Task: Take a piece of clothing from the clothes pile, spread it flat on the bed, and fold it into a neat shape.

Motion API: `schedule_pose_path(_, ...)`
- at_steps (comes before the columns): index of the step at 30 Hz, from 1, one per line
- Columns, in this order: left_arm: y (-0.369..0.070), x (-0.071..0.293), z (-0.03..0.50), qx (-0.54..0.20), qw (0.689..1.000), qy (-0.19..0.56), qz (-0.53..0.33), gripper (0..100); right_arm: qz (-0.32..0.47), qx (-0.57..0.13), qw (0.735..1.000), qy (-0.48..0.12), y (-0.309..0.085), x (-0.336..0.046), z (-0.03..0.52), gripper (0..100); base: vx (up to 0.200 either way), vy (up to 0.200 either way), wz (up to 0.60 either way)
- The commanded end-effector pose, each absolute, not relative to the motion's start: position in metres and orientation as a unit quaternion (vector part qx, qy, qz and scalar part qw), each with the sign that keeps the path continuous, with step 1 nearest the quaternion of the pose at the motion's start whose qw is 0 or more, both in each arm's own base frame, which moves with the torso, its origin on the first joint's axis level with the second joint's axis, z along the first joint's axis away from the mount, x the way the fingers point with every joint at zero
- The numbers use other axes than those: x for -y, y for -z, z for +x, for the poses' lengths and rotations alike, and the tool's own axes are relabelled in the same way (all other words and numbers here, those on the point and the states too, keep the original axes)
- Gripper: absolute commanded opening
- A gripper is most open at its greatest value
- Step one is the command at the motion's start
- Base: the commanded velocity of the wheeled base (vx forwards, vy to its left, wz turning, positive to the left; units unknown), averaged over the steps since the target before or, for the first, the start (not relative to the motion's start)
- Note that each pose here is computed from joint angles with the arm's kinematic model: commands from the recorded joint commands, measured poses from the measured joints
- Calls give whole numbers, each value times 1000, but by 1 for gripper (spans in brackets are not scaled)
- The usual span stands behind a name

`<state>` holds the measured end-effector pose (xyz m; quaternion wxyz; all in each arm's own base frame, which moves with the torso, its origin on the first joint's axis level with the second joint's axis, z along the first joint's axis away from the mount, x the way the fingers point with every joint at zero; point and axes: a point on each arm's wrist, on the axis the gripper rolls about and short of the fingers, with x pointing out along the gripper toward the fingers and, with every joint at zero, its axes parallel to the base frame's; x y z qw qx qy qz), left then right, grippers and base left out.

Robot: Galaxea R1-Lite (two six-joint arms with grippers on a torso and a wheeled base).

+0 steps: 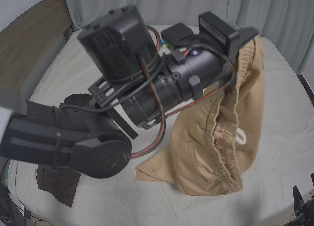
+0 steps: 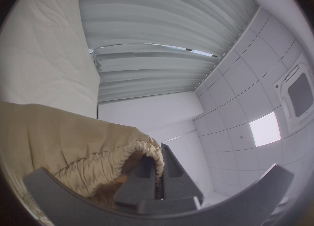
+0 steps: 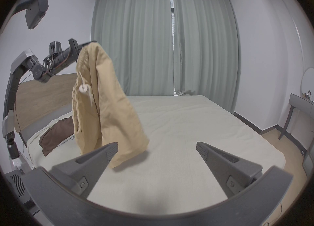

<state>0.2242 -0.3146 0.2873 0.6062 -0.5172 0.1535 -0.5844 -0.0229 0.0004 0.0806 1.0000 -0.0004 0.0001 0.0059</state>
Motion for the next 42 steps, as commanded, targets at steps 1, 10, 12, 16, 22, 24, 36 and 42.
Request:
schedule_pose_path(1, -329, 298, 213, -114, 572, 607, -540, 0, -1, 0, 1000, -5, -76, 0, -23, 100, 0, 0, 0)
schedule_pose_path(10, -306, 262, 226, -135, 617, 565, -531, 0, -1, 0, 1000, -5, -76, 0, -23, 100, 0, 0, 0)
schedule_pose_path(12, -292, 250, 231, -150, 631, 556, -520, 0, -1, 0, 1000, -7, -76, 0, -23, 100, 0, 0, 0)
schedule_pose_path(16, -261, 223, 242, -166, 658, 553, -484, 0, -1, 0, 1000, -5, -76, 0, -23, 100, 0, 0, 0)
schedule_pose_path(22, -232, 198, 251, -170, 669, 559, -459, 0, -1, 0, 1000, -5, -76, 0, -23, 100, 0, 0, 0)
schedule_pose_path(24, -225, 196, 252, -171, 676, 554, -455, 0, 0, 0, 1000, -5, -76, 0, -23, 100, 0, 0, 0)
schedule_pose_path(36, -180, 185, 259, -162, 723, 531, -412, 0, 0, 0, 1000, -5, -76, 0, -23, 100, 0, 0, 0)
schedule_pose_path(42, -151, 168, 274, -149, 755, 505, -392, 0, -1, 0, 1000, -5, -76, 0, -23, 100, 0, 0, 0)
